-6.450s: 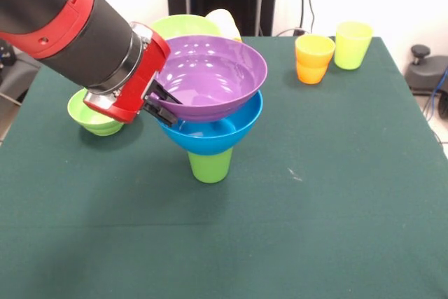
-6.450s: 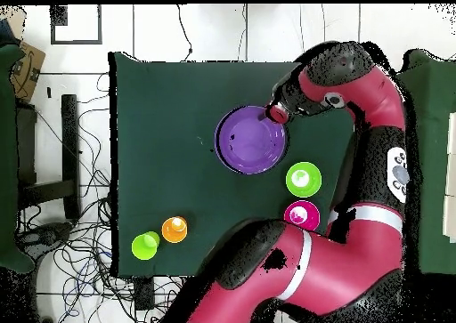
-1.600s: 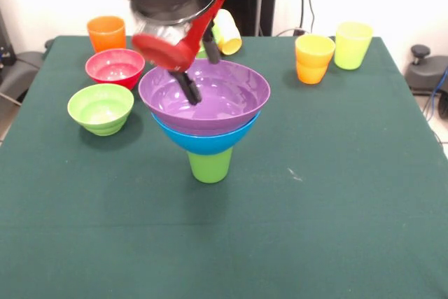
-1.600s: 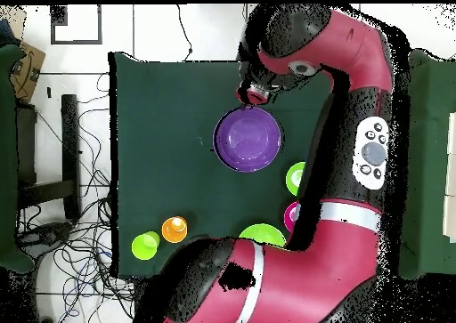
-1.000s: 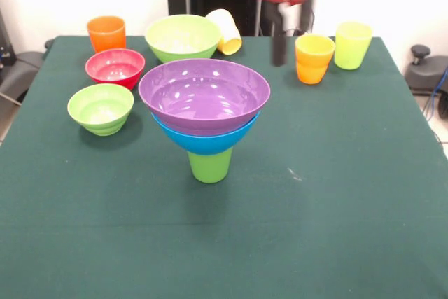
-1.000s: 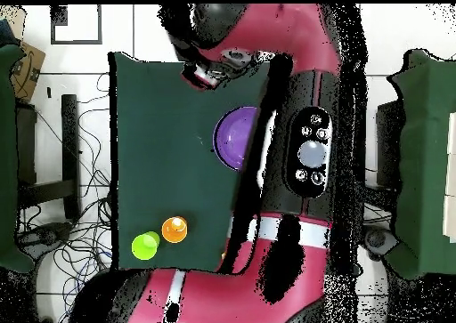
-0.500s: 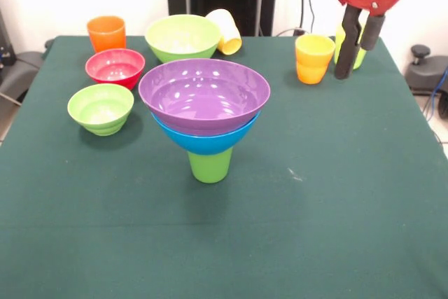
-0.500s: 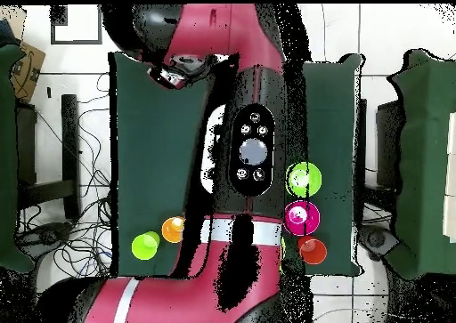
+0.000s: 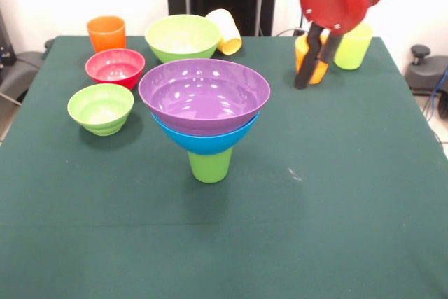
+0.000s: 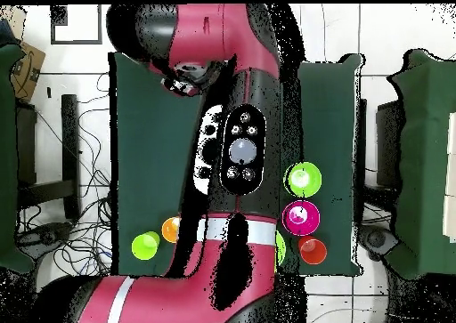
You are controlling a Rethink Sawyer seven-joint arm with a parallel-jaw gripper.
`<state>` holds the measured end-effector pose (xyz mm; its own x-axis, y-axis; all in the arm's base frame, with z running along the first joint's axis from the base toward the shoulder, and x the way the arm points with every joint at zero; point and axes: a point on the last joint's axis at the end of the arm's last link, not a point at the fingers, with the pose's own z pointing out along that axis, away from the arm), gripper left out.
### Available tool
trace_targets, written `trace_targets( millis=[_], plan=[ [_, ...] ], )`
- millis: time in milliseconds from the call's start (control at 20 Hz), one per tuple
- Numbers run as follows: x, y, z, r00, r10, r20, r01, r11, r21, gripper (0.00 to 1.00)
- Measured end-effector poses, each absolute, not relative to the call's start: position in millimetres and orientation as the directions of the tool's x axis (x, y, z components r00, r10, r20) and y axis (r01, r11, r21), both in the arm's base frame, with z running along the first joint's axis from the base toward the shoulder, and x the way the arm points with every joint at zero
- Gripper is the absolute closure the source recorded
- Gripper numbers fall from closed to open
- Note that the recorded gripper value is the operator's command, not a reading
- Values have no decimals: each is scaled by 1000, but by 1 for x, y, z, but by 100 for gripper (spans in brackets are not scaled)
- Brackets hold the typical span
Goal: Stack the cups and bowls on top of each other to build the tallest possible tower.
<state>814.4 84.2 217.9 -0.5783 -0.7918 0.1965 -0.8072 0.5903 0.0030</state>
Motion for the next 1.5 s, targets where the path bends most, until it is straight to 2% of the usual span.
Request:
trace_targets(
  millis=[700, 1500],
  plan=[
    [781, 73, 177, -534, -785, 313, -817, 575, 48, 0],
    [765, 85, 161, -499, -793, 349, -829, 555, 74, 0]
  ],
)
